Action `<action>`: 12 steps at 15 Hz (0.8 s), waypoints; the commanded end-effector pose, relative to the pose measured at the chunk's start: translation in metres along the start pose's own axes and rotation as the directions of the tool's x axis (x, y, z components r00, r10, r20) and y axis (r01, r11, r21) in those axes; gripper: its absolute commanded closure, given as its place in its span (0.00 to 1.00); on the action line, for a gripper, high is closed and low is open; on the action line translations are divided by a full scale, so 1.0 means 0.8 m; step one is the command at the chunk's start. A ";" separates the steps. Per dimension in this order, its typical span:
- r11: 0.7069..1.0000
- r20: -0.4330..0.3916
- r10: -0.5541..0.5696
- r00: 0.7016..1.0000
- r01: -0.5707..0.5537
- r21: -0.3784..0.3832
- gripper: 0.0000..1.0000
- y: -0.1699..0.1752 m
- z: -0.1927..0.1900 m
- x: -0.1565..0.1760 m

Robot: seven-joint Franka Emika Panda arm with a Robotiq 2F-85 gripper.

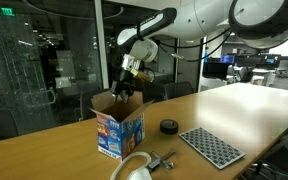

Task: Put the tool inside the box.

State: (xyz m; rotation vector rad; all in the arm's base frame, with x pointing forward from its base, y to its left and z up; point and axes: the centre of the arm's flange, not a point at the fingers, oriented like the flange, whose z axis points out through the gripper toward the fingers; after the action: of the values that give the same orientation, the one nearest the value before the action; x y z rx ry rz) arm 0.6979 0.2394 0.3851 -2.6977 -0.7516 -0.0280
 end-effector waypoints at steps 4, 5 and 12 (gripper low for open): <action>0.967 0.103 -0.026 0.994 0.051 -0.248 0.00 0.012 -0.127 -0.040; 0.955 0.094 -0.007 0.996 0.035 -0.294 0.00 0.017 -0.154 -0.062; 0.858 -0.016 0.191 0.982 -0.175 -0.483 0.00 0.046 -0.277 -0.209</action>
State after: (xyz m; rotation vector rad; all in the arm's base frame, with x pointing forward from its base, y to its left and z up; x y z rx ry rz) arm 0.6514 0.0901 0.5511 -3.1554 -0.7009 -0.1133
